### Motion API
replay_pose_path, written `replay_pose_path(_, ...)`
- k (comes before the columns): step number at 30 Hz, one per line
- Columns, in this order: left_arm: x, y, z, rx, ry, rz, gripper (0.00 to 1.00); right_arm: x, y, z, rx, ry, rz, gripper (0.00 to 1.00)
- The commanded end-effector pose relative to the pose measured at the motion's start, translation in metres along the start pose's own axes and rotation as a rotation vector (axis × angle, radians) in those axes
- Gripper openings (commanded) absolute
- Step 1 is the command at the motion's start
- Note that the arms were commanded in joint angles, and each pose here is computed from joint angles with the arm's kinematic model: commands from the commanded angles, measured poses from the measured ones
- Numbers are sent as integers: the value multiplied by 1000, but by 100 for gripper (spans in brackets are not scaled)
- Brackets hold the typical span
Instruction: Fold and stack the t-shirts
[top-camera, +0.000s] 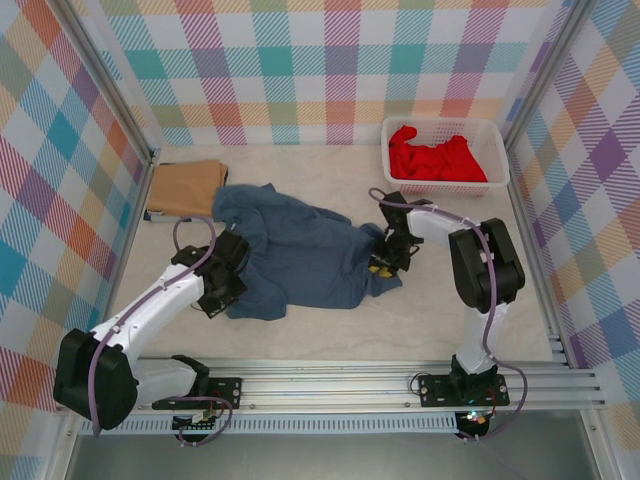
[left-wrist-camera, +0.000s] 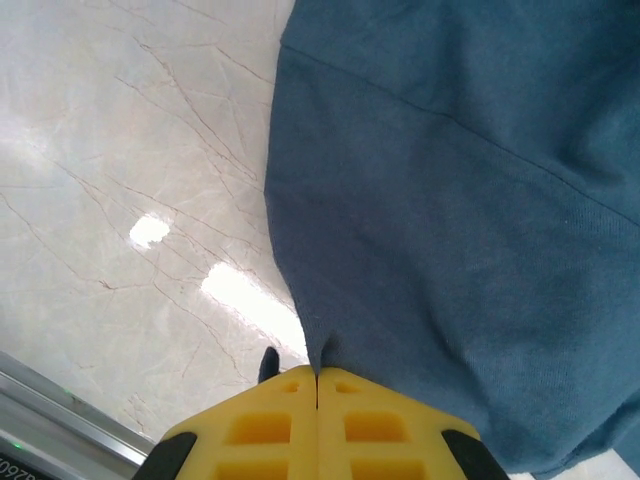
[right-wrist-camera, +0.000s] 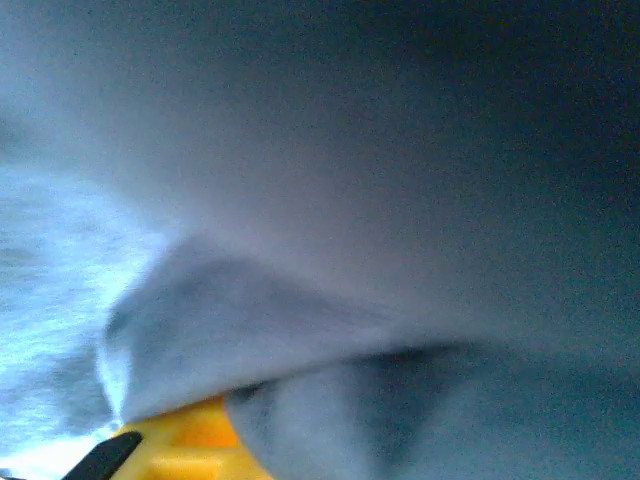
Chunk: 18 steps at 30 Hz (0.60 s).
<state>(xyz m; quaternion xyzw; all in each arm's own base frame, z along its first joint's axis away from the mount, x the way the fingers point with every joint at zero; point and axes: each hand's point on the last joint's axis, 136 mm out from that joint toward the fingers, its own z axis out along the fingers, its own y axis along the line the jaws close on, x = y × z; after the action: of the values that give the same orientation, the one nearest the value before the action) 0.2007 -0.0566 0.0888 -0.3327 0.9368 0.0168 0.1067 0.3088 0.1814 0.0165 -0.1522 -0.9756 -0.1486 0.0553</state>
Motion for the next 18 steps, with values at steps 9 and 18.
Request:
replay_pose_path(9,-2,8,-5,-13,-8,23,0,20,-52,-62,19,-169,158,49)
replay_pose_path(18,3,7,-3,-2,14,43,0,57,-111,-45,77,-156,300,44)
